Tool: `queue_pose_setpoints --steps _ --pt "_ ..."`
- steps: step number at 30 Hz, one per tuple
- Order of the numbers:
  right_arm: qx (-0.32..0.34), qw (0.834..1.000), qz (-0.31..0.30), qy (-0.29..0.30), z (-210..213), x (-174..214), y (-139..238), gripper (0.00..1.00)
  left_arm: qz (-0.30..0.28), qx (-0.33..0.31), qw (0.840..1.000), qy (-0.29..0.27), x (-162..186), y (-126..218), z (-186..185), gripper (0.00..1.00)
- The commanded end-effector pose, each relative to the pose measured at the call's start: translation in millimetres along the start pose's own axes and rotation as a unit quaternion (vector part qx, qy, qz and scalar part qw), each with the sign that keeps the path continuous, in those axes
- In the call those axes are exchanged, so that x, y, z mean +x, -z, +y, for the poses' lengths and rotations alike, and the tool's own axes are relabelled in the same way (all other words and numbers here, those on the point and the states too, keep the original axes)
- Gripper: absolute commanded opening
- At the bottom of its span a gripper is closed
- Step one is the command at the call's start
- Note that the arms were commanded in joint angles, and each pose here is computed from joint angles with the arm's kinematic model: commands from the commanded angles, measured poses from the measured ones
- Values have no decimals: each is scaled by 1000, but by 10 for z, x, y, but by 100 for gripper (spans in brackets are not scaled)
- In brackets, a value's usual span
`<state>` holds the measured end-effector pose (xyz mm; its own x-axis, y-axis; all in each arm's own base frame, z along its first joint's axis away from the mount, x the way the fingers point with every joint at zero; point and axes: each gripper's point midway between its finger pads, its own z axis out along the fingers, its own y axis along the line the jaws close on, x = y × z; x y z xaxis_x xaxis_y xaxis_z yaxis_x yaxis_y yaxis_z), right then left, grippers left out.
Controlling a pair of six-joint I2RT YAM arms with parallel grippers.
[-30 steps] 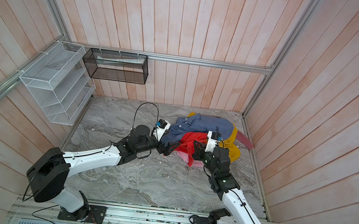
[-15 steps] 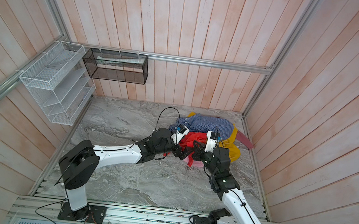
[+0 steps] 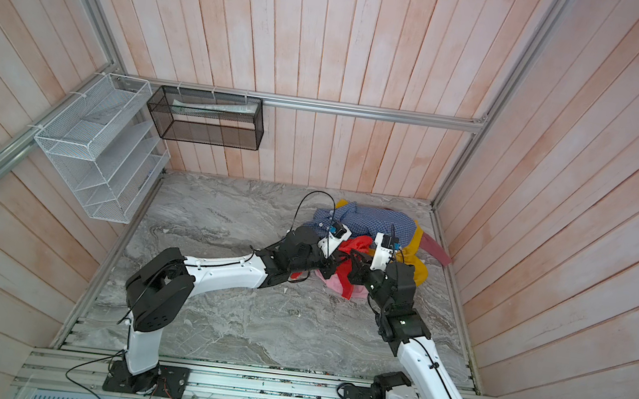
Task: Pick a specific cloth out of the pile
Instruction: 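Reach the left gripper to the red cloth held by the right gripper, then grasp the red cloth with the left gripper and lift it from the pile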
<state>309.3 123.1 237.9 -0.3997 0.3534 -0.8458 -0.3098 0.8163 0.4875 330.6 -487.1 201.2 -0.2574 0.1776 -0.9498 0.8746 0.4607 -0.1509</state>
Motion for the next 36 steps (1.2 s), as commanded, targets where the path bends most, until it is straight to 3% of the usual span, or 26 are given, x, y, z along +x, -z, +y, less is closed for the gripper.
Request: queue_pose_setpoints --steps 1,3,7,19,23,30,36 --pt "-2 1000 -28 -5 -57 -143 87 28 -20 8 1000 8 -170 112 -39 0" --pt "-2 999 -32 -7 -89 -171 111 44 -21 8 1000 17 -148 176 -66 0" --pt "7 999 -40 -13 -198 -232 151 61 -37 2 999 37 -204 363 -92 0" --pt "29 994 -17 -102 -737 77 -132 66 -39 16 999 33 -348 714 -460 0" --pt "26 993 -23 -114 -805 109 -216 68 -45 -5 998 32 -390 860 -429 0" --pt "18 990 26 -135 -908 384 -370 68 -77 -31 996 18 -714 1187 -414 0" --pt "31 992 28 -117 -954 435 -341 68 -123 -60 991 1 -1060 1585 -400 0"
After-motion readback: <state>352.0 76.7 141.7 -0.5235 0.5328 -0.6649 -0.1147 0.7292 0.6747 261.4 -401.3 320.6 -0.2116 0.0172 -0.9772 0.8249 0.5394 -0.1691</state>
